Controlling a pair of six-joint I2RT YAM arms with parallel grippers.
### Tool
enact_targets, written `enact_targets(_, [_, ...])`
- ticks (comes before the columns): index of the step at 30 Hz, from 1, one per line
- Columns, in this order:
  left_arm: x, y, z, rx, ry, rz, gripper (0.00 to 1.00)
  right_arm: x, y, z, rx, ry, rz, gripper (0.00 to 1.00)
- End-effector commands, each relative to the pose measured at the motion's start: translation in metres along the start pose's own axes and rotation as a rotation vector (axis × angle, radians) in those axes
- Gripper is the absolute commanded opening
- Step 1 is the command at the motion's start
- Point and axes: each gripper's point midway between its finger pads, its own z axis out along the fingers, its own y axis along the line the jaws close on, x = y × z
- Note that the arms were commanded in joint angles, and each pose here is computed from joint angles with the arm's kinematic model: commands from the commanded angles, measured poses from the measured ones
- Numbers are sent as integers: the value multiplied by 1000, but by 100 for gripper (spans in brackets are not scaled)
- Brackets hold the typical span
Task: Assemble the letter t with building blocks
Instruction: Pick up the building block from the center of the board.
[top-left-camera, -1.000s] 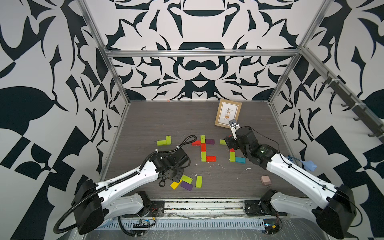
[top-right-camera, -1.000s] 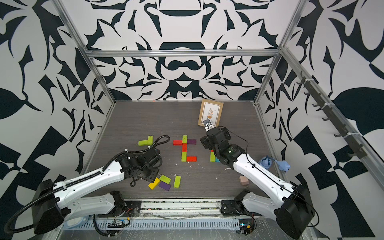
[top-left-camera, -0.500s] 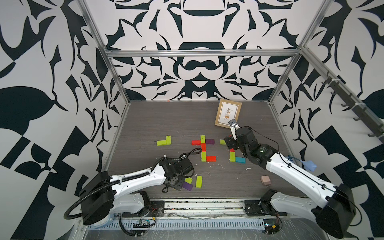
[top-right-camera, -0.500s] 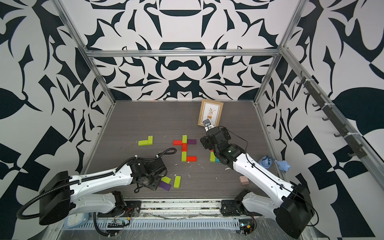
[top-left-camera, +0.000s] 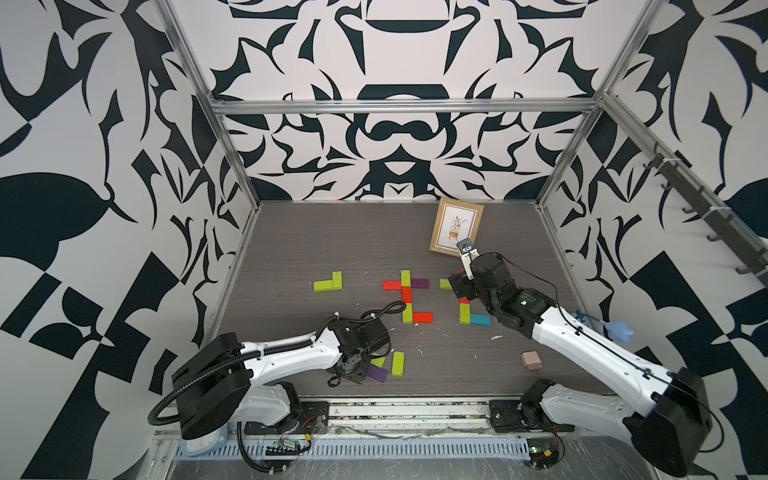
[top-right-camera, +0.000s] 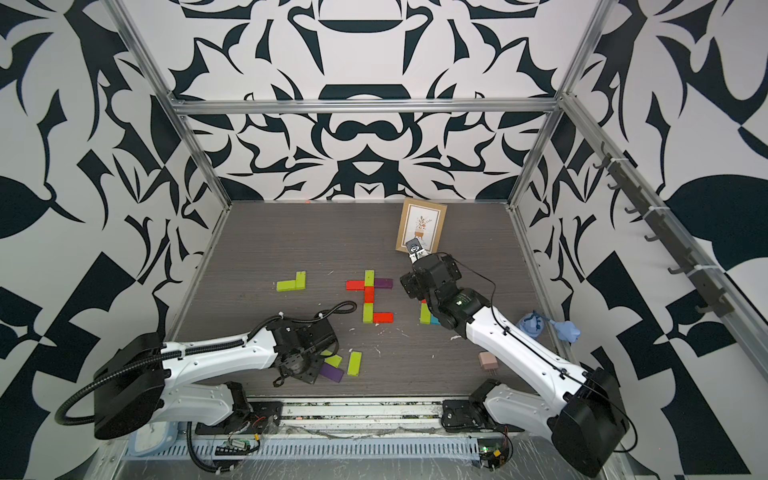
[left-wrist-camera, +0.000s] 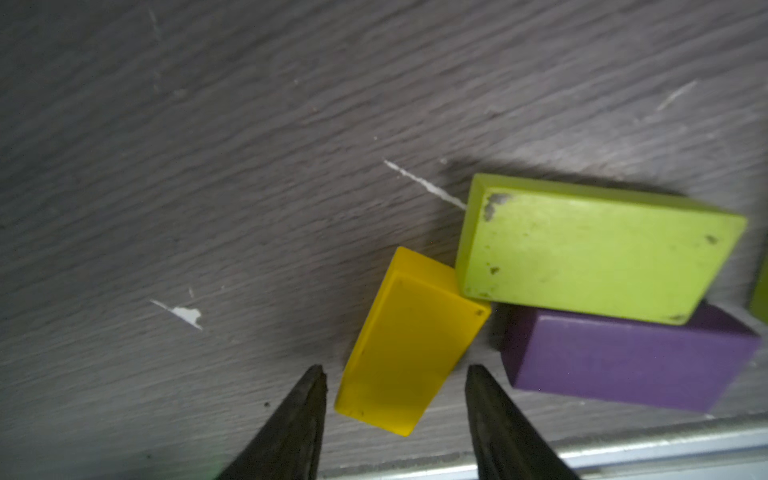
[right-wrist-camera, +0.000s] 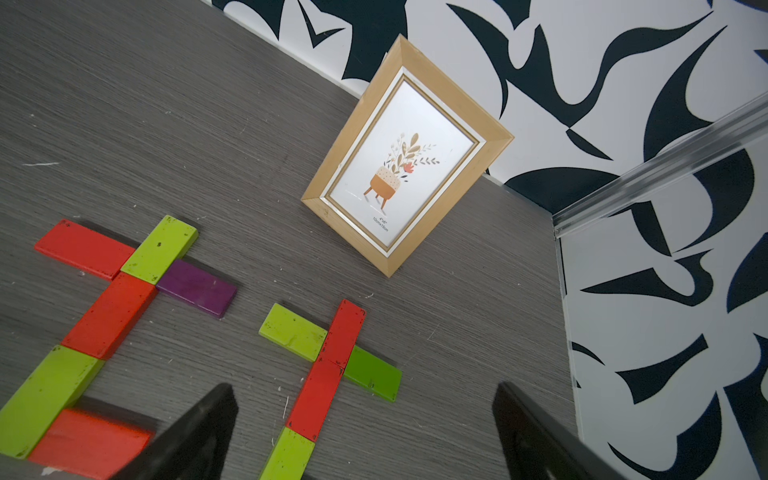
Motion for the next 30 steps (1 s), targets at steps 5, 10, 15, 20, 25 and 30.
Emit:
enact_targets(5, [4,3,3,-31,33,-27,57,-15,-2,-4,0,-38,20,100])
enact_targets(10, [1,-3,7,-34,54,-15,55,-15,-1,-3,-1,-39,20,100])
enact_targets(15, [1,-6,11,-34,73,-6,49,-14,-2,-4,-1,-41,24,99])
enact_targets(20, [2,-9,10,-7,68,5,42,-14,-2,-3,-1,-41,23,100])
enact_targets(25, [-2,-9,5,6,36,5,31,-14,-2,-3,0,-42,26,100])
enact_targets(30, [-6,-6,-2,5,-8,1,20,-13,-3,-3,4,-36,23,100])
